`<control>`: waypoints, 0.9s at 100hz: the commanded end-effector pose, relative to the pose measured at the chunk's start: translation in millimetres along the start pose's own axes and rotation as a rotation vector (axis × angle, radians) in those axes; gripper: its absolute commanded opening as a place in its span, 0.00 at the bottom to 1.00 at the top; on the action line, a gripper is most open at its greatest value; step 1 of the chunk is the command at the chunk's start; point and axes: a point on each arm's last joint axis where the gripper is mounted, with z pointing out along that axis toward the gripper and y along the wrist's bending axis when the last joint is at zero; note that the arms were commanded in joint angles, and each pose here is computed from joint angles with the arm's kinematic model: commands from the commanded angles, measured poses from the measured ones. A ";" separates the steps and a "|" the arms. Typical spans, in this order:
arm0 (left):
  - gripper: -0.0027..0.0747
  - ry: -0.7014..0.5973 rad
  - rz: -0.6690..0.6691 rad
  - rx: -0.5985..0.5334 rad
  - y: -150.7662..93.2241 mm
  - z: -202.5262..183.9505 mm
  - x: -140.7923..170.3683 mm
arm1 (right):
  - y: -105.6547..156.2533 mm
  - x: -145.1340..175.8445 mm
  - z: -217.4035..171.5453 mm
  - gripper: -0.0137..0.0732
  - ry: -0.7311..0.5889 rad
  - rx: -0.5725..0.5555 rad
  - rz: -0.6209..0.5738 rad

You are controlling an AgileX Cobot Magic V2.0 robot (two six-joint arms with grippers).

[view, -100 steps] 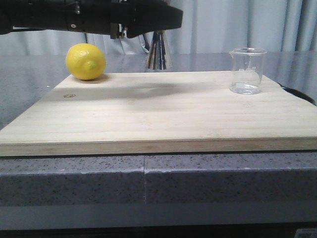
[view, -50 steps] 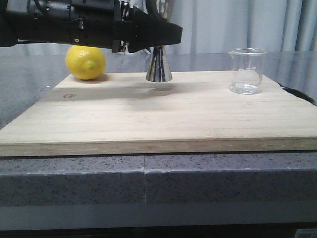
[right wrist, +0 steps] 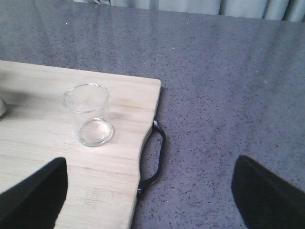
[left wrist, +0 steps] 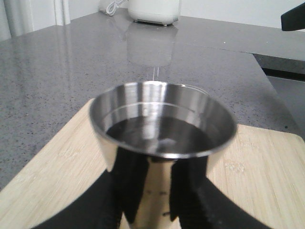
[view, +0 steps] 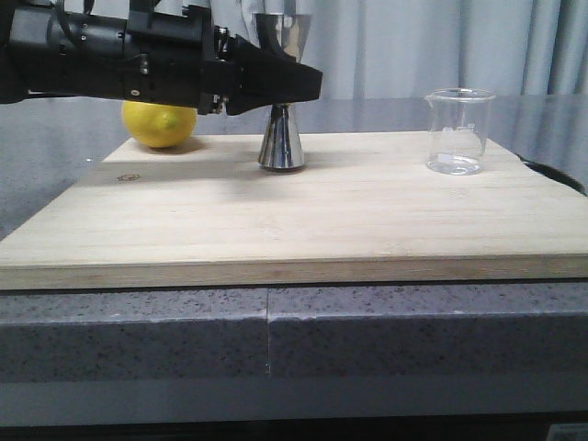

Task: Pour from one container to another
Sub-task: 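Lower the filled jigger onto the board with the left gripper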

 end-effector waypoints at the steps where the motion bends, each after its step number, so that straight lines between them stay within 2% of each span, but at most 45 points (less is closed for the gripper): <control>1: 0.31 -0.175 0.042 0.048 -8.1 -5.8 -40.5 | 0.0 -14.8 -3.7 0.88 -0.096 -0.004 -0.017; 56: 0.31 -0.166 0.041 0.035 -6.9 -5.6 -39.7 | 0.0 -14.9 -3.7 0.88 -0.096 -0.004 -0.019; 90: 0.31 -0.156 0.007 0.044 -2.1 -2.0 -25.8 | 0.0 -14.9 -3.7 0.88 -0.096 -0.004 -0.019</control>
